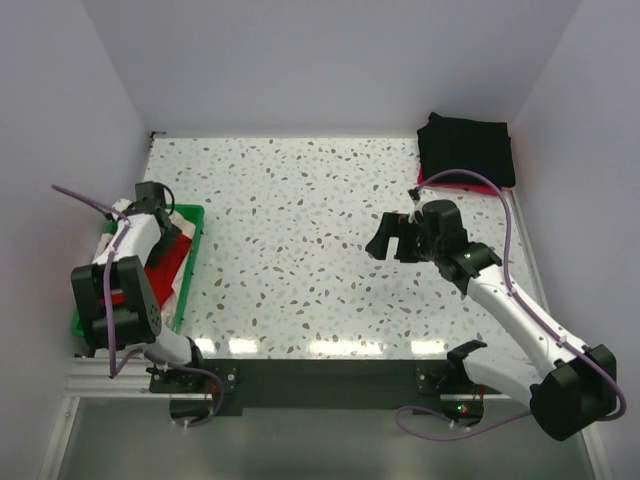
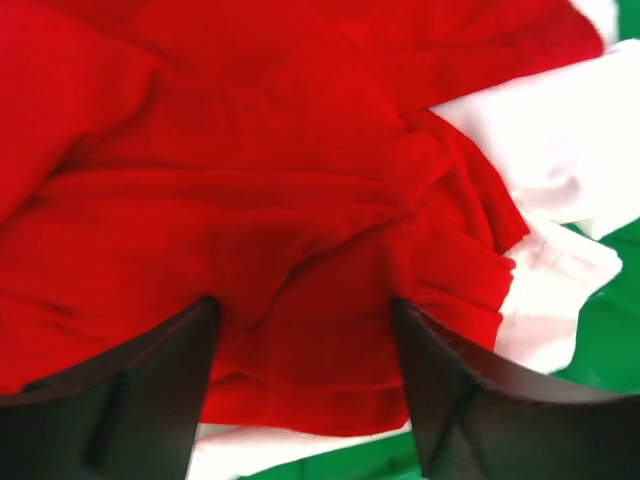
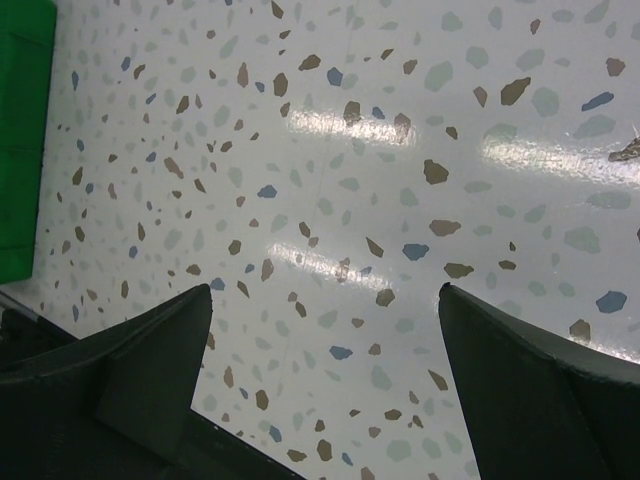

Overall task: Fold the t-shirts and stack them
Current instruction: Grab the tshirt from the pile, then move the tshirt to the center of the board

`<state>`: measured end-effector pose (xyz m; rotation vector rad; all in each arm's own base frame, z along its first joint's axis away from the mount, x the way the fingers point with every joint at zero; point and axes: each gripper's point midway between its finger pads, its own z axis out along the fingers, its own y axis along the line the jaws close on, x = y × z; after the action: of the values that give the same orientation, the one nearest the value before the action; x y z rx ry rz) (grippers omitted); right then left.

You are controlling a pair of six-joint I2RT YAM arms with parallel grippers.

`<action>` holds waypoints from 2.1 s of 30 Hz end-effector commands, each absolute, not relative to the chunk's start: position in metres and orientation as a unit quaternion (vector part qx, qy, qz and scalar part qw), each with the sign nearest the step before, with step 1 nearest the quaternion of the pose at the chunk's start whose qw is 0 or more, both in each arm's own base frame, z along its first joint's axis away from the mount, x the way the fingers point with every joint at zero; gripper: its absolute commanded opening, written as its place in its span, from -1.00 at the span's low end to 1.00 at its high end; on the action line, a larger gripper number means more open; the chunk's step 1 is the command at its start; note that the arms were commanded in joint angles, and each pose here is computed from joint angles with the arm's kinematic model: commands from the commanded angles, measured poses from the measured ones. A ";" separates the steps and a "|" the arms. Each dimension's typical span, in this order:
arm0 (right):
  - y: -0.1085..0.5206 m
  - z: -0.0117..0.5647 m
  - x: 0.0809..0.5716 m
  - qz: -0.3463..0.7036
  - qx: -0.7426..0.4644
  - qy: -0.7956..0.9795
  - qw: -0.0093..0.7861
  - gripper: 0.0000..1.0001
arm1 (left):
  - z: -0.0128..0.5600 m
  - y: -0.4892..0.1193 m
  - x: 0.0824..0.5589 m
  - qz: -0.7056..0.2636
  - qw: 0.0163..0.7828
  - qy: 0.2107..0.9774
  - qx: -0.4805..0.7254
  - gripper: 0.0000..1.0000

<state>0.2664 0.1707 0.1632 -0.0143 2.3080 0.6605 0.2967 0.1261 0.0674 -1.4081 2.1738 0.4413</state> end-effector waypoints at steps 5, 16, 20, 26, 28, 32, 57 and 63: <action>0.179 0.171 0.268 0.277 -0.016 0.887 0.369 0.97 | 0.088 0.127 0.315 0.120 0.309 0.779 -0.532 -0.19; 0.186 0.169 0.267 0.290 -0.021 0.887 0.358 0.97 | 0.176 0.131 0.310 0.113 0.402 0.768 -0.485 -1.00; 0.188 0.171 0.269 0.294 -0.023 0.886 0.357 0.97 | 0.234 0.113 0.324 0.051 0.480 0.766 -0.425 -1.00; 0.189 0.178 0.272 0.296 -0.025 0.882 0.366 0.97 | 0.338 0.065 0.348 -0.017 0.573 0.746 -0.340 -1.00; 0.188 0.183 0.273 0.295 -0.026 0.879 0.373 0.97 | 0.362 0.039 0.354 -0.040 0.589 0.745 -0.310 -1.00; 0.184 0.193 0.277 0.286 -0.025 0.876 0.387 0.97 | 0.427 -0.005 0.363 -0.106 0.632 0.726 -0.252 -1.00; 0.185 0.167 0.299 0.270 0.018 0.881 0.387 0.97 | 0.254 -0.172 0.432 -0.212 0.425 0.876 -0.086 -0.29; 0.206 0.145 0.293 0.297 0.004 0.879 0.374 0.93 | 0.221 -0.156 0.396 -0.202 0.424 0.878 -0.091 0.25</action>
<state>0.2855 0.1828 0.1318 0.0446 2.3364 0.6584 0.4063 -0.1463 0.1798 -0.2882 2.3414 -0.3930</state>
